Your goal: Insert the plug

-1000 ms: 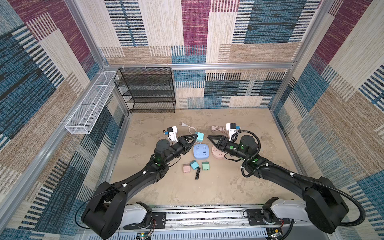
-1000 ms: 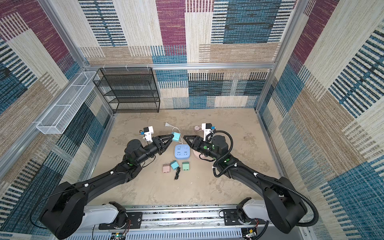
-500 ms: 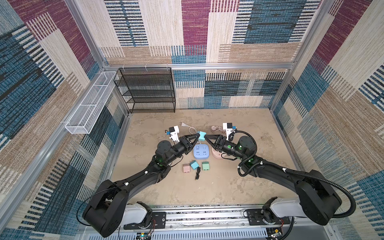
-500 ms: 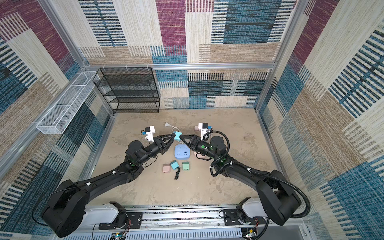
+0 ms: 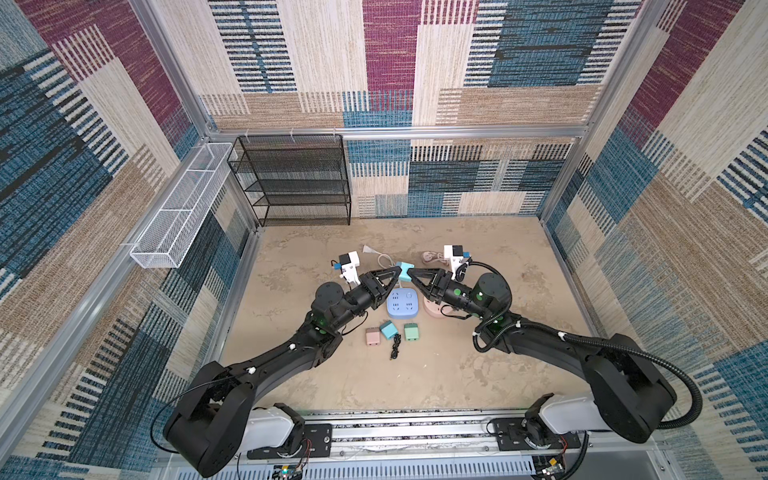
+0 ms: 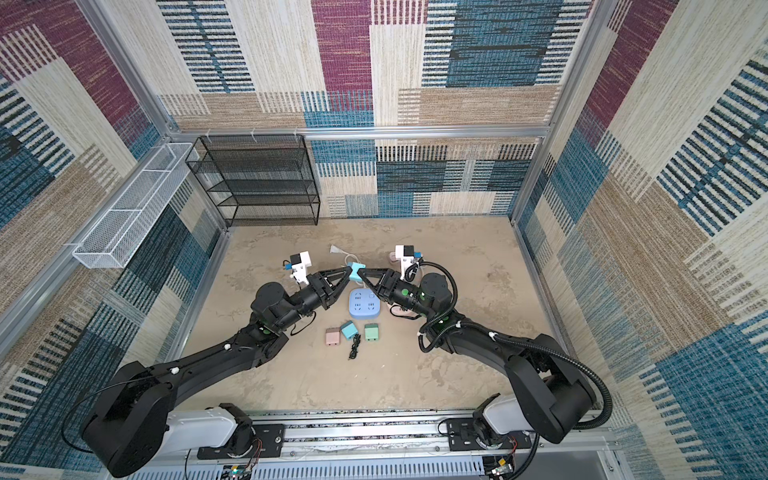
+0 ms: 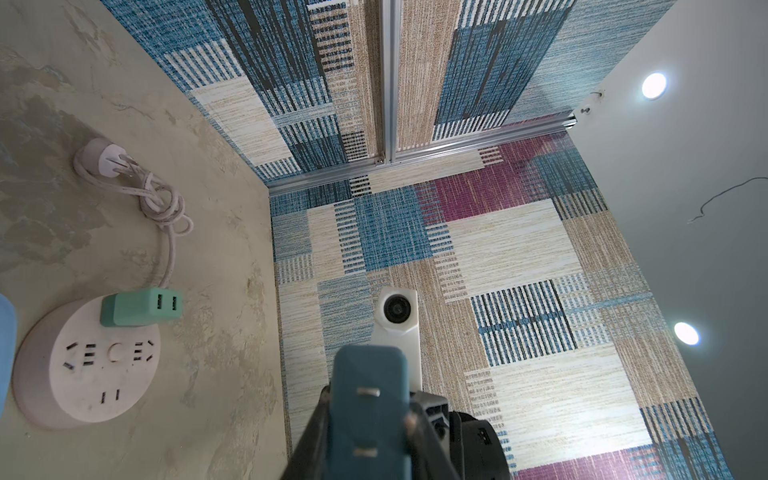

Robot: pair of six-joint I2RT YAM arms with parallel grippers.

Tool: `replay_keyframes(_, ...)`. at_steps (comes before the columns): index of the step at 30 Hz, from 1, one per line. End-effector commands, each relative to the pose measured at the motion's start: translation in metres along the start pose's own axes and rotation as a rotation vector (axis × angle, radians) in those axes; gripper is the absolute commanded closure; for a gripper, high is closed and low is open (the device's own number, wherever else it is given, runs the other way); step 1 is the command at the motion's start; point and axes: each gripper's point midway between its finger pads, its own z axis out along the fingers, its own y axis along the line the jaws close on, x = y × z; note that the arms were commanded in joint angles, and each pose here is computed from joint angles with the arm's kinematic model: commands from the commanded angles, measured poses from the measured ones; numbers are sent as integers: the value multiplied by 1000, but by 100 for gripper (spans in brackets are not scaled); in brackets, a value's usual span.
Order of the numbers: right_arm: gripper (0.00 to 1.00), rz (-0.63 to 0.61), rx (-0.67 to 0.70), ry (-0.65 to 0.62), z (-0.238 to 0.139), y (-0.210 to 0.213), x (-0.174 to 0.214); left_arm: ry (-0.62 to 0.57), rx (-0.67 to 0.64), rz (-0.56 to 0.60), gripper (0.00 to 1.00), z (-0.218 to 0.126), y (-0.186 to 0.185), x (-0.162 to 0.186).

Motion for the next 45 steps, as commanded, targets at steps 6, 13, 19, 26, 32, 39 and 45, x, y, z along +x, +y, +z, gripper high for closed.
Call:
replay_keyframes(6,67,11,-62,16,3,11,2,-1,52,35,100,1,-16,-1)
replay_keyframes(13,100,13,-48,15,2,6,4,16,30,35,100,4,-7,2)
replay_keyframes(19,100,4,58,25,3,-10,3,54,-69,32,0,4,15,8)
replay_keyframes(26,100,-50,185,18,-15,-18,-2,90,-318,174,0,-15,26,1)
replay_keyframes(32,100,-84,267,-13,-38,-24,-12,54,-441,370,1,-43,9,-16)
replay_keyframes(39,100,-137,331,-25,-55,-20,-20,135,-522,465,1,-55,4,-13)
replay_keyframes(45,100,-191,403,3,-63,-13,-24,179,-552,488,1,-65,14,-6)
